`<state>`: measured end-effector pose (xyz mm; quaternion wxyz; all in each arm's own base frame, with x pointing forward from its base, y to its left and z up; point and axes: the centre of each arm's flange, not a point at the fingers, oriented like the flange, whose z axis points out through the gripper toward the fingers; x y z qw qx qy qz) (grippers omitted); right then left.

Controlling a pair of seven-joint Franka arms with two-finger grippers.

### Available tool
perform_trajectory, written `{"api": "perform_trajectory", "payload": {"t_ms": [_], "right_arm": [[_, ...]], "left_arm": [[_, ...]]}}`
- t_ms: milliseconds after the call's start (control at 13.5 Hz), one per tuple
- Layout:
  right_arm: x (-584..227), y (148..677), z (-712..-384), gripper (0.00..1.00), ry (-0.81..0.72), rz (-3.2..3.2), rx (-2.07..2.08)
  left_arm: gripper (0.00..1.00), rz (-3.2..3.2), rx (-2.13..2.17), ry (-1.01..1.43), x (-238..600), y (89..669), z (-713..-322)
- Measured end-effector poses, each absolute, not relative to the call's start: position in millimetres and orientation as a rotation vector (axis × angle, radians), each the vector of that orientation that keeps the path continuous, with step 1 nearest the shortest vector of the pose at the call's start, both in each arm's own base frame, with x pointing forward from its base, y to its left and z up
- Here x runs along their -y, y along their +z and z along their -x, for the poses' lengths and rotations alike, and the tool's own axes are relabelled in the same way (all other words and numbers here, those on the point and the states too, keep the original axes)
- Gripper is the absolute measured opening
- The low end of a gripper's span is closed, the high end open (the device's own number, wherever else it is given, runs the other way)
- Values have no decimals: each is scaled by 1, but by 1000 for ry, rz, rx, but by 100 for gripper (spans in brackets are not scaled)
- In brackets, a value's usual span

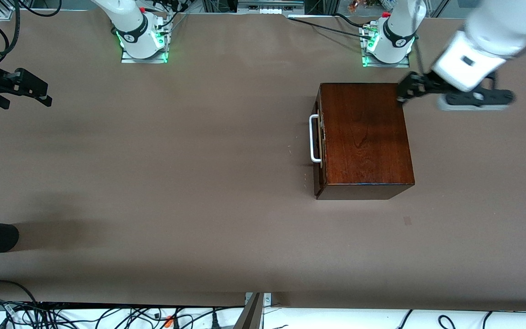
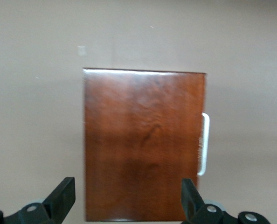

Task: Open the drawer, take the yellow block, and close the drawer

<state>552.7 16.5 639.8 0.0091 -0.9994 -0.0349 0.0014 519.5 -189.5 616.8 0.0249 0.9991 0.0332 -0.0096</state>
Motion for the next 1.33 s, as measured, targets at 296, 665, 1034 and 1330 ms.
{"api": "perform_trajectory", "payload": {"t_ms": [296, 665, 1034, 1330], "right_arm": [[-16, 640, -553, 100, 5, 3122, 109], [-16, 640, -553, 100, 5, 3122, 109], [-16, 640, -553, 100, 5, 3122, 109], [-16, 640, -553, 100, 5, 3122, 109]], "left_arm": [[100, -3085, -133, -41, 281, 611, -491], [100, -3170, -129, -39, 383, 579, -447], [100, -3258, -80, -47, 448, 526, -433], [100, -3338, -51, -91, 457, 473, -448]]}}
